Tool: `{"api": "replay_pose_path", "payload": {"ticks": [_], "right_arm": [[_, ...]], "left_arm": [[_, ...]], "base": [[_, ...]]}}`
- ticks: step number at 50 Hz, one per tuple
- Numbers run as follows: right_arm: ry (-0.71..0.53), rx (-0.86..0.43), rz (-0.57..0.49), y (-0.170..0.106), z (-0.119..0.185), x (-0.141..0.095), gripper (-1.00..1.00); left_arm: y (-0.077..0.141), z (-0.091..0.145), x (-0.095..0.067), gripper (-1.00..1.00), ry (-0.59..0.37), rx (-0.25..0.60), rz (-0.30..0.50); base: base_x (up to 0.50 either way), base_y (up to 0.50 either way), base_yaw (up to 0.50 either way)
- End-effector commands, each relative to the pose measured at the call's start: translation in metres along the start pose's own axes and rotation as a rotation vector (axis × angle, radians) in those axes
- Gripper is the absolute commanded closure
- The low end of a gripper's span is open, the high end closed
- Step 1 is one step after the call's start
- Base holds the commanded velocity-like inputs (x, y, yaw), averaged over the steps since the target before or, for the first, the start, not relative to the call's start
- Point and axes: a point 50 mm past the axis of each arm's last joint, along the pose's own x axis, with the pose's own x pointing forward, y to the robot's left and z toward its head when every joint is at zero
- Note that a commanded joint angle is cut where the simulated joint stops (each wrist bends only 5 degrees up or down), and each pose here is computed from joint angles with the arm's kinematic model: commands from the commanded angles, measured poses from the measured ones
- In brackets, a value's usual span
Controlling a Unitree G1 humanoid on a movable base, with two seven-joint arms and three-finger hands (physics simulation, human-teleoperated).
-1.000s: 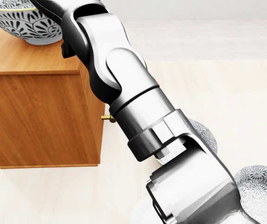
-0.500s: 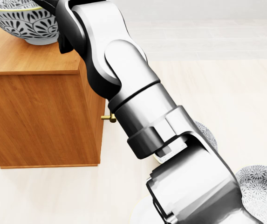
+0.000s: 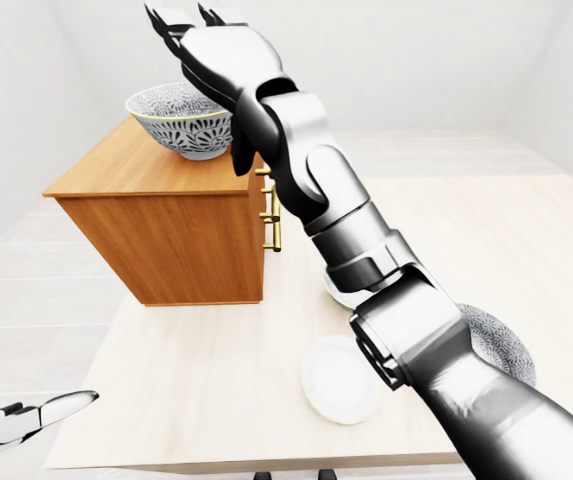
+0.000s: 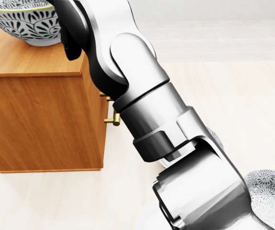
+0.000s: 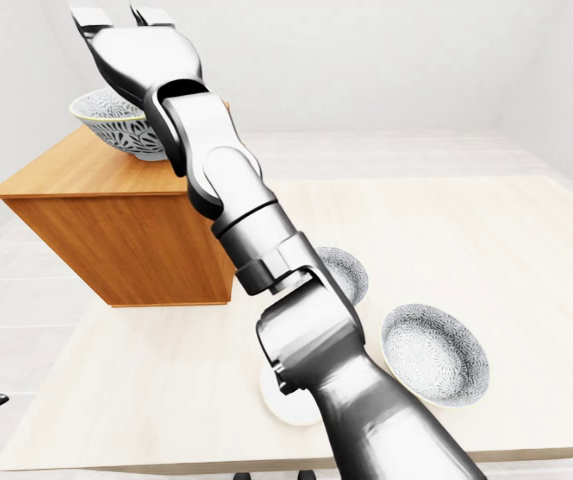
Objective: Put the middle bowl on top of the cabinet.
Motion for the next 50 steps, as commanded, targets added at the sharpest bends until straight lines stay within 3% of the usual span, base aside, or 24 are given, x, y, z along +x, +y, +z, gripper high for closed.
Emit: {"api": "replay_pose_path", "payload": {"ticks": [1, 50], "right_arm": [[0.006, -0.012, 0.006, -0.001, -0.003, -0.002, -1.00], [0.156, -0.043, -0.015, -0.016, -0.059, -0.006, -1.00]], "left_arm": [[0.000, 0.000, 0.001, -1.00, -0.005, 0.002, -0.011], [-0.002, 0.009, 0.002, -1.00, -0.045, 0.000, -0.021]], "base": [[0.00, 0.00, 0.00], [0.00, 0.00, 0.00]]}}
